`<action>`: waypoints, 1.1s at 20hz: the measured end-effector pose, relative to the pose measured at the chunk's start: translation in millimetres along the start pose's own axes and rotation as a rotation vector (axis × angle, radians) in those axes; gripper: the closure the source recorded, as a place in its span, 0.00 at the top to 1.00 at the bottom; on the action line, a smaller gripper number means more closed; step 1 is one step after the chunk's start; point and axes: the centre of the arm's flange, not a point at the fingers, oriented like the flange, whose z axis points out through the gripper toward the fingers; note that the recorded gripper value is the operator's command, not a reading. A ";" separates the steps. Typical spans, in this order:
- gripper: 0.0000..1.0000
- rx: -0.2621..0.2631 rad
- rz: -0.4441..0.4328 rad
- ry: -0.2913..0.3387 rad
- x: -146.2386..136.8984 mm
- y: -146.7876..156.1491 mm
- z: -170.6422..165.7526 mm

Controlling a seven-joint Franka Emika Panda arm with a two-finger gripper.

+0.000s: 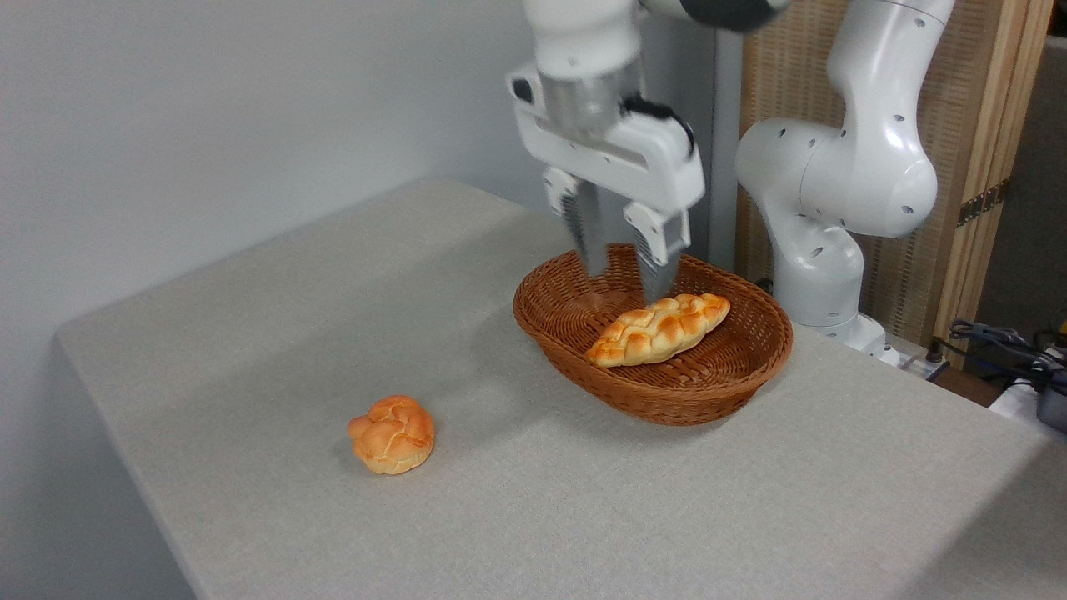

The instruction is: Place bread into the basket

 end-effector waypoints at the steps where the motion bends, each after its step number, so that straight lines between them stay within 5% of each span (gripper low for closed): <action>1: 1.00 0.012 0.000 0.012 4.6 -4.0 -10.3; 10: 1.00 0.098 -0.003 0.127 68.2 -61.0 -100.5; 22: 1.00 0.107 0.004 0.153 105.8 -89.5 -114.6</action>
